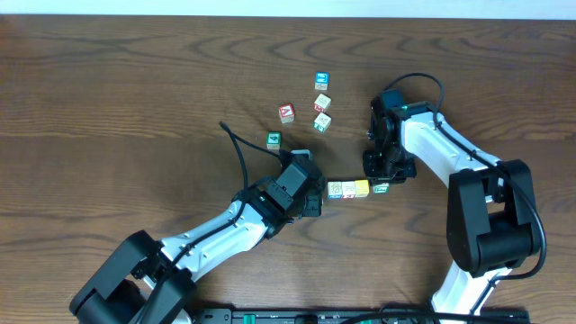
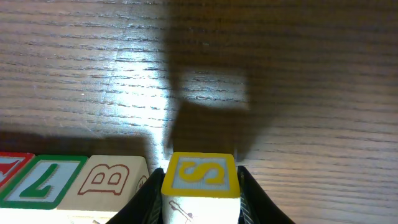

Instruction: Lift 5 blocks

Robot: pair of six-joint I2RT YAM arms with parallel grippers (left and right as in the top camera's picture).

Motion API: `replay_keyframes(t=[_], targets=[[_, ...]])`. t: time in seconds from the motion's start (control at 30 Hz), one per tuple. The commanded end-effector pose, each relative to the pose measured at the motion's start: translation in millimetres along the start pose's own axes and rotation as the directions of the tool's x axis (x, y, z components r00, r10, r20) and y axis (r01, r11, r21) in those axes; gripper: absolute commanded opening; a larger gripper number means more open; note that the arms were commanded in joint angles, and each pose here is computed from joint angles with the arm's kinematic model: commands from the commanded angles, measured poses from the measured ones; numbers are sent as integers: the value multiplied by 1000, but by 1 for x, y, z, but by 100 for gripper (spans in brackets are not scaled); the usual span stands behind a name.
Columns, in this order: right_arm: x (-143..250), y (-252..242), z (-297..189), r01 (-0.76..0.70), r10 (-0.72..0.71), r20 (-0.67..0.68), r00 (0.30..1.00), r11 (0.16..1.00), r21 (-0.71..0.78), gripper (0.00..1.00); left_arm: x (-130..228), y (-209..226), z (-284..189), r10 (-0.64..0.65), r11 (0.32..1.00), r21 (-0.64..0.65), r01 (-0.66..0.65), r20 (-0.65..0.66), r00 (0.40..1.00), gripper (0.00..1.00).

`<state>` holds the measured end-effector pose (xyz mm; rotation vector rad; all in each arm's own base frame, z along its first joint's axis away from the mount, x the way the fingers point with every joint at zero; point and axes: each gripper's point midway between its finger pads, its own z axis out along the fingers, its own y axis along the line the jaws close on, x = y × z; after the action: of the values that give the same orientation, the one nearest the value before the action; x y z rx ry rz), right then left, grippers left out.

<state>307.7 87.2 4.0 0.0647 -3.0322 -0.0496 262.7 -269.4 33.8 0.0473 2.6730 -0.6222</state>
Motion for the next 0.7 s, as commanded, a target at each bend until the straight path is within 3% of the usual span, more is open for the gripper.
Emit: replay_keyframes(t=[0.0,0.03,0.23,0.37,0.67], targets=[[12,-1,13,9,-9,-50,999,1000,5,5,-3,0,1,4,1000,-11,-4,10,1000,42],[13,-1,13,9,-9,-52,999,1000,5,15,-3,0,1,4,1000,-10,-4,11,1000,41],[13,-1,12,9,-9,-53,999,1000,6,36,-3,0,1,4,1000,-10,-4,11,1000,42],[13,-1,12,9,-9,-53,999,1000,6,44,-3,0,1,4,1000,-10,-4,11,1000,42],[8,-1,11,9,-8,-36,999,1000,7,46,-3,0,1,8,1000,-11,-8,10,1000,42]])
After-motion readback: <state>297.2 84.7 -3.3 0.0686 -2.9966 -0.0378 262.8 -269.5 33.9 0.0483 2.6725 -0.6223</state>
